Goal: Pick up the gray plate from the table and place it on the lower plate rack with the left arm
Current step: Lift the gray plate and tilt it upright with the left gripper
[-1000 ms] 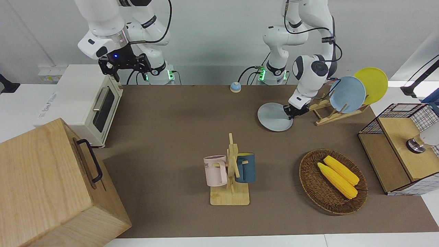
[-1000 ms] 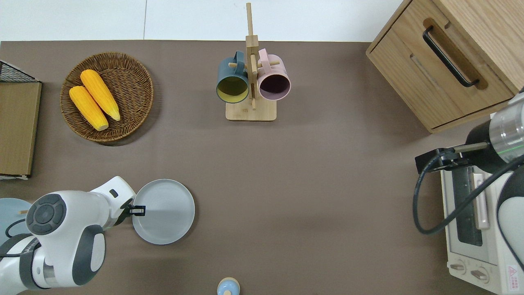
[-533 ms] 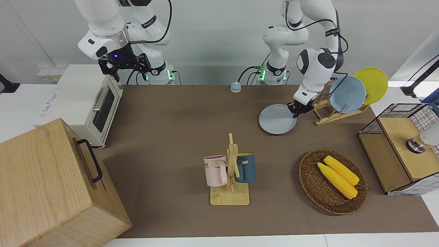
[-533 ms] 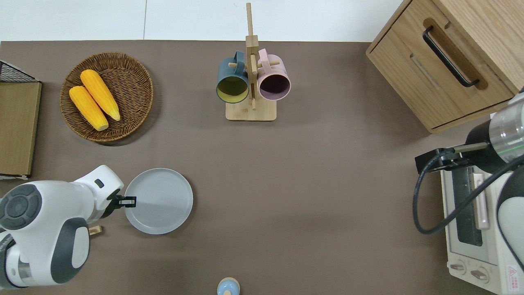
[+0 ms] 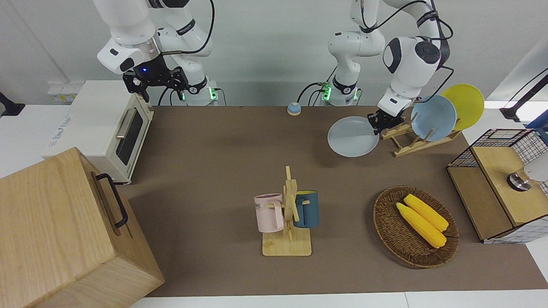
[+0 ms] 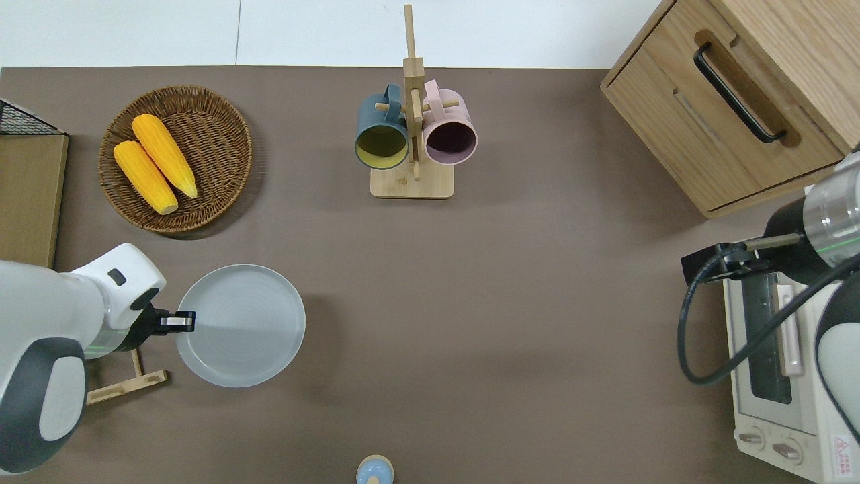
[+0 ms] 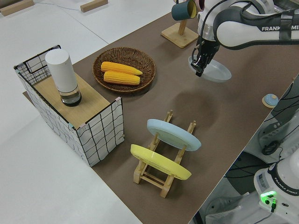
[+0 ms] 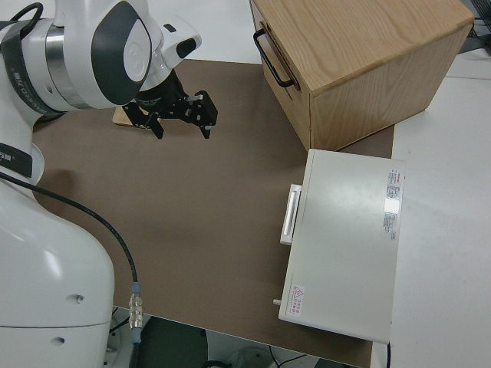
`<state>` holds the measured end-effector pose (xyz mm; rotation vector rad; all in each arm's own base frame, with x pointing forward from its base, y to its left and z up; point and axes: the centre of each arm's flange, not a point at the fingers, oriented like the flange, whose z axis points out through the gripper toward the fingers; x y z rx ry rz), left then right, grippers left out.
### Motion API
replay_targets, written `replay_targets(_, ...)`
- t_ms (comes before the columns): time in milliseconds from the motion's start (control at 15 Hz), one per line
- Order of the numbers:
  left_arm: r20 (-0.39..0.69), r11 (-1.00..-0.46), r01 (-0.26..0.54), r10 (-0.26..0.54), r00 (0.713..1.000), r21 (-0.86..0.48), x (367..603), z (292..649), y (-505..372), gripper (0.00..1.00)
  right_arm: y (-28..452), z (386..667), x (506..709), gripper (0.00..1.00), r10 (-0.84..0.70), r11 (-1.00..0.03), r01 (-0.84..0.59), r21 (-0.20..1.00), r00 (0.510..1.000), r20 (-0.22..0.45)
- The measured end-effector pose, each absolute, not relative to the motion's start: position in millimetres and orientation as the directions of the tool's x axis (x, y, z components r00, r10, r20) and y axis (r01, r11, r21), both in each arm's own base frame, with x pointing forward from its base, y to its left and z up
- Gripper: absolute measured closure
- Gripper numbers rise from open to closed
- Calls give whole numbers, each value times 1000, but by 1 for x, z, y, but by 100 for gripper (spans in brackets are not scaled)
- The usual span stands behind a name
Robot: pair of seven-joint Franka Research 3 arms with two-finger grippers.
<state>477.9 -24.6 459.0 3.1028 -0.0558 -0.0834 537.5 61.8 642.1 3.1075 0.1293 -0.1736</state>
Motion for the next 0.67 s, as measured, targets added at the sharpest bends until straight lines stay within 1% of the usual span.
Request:
replay_targets(333,-84,-998,-37,-41,996,46,480,516,-26,97,62,642,537,1,81,-996,84,22,990,-112)
replay_targets(467,-84,-998,-37,-41,996,49,480,524,-27,97,62,642,537,1,81,-996,84,22,990,-112)
replay_targets(667,-87,-998,-36,-40,995,49,480,524,-26,97,62,642,537,1,81,-996,84,22,990,-112)
